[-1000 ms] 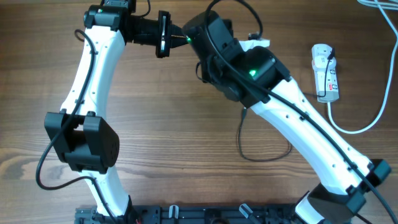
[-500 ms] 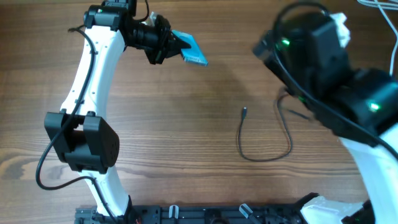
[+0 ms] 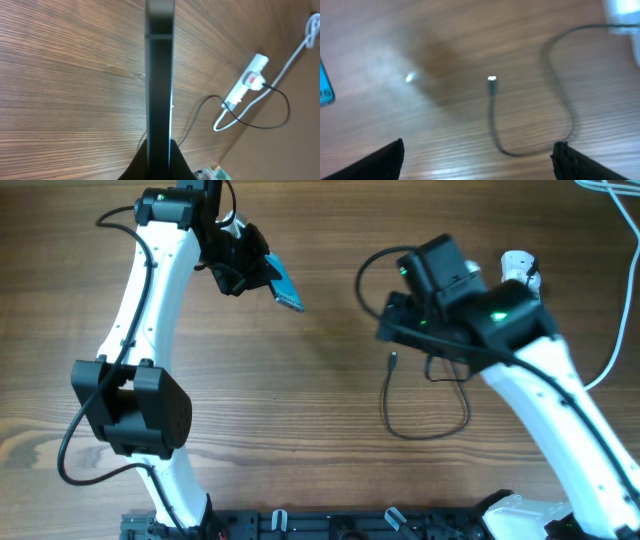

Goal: Plug charger to phone and switch on socket
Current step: 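Release the phone from the right gripper and move it to the cable, then lower the right gripper and grasp the black USB-C plug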

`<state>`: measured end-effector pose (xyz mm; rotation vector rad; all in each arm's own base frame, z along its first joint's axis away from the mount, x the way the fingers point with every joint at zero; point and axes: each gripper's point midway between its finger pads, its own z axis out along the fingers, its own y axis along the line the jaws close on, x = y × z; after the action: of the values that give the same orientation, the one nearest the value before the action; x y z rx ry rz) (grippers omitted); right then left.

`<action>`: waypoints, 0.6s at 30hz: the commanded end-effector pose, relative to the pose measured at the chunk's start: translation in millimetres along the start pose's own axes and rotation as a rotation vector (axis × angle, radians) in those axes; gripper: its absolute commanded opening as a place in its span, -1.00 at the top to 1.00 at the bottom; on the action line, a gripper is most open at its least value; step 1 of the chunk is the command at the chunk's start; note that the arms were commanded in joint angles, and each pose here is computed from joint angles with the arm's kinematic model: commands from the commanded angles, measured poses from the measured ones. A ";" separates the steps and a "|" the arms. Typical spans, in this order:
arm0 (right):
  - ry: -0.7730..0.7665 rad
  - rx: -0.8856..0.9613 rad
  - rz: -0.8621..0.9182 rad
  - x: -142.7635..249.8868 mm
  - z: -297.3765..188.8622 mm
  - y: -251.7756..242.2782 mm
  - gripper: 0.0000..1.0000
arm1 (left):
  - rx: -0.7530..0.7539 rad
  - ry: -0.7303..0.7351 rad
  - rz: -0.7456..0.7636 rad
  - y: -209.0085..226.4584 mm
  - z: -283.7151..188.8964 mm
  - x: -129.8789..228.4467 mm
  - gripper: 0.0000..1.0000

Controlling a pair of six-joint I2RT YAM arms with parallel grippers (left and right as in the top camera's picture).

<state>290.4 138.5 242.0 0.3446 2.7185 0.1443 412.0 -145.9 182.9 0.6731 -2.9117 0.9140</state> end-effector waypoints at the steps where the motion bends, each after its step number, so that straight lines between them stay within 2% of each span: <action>1: 0.173 -0.076 -0.082 41.7 51.7 11.8 -0.90 | -0.017 -0.040 0.035 1.0 -11.9 0.3 0.92; 7: 0.316 0.027 -0.085 71.6 107.0 -0.2 -0.76 | -0.017 -0.039 0.039 -0.1 -11.1 1.4 0.92; 16: 0.433 0.124 -0.111 82.2 173.3 -11.0 -0.75 | -0.034 -0.034 0.070 -6.6 -3.9 9.0 0.92; 18: 0.441 0.137 -0.080 77.9 179.7 -18.8 -0.62 | -0.037 -0.036 0.070 -6.3 -3.8 8.8 0.92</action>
<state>284.4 160.2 55.5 0.2465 3.1570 0.0191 407.7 -152.1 178.5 0.6390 -2.9433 0.8480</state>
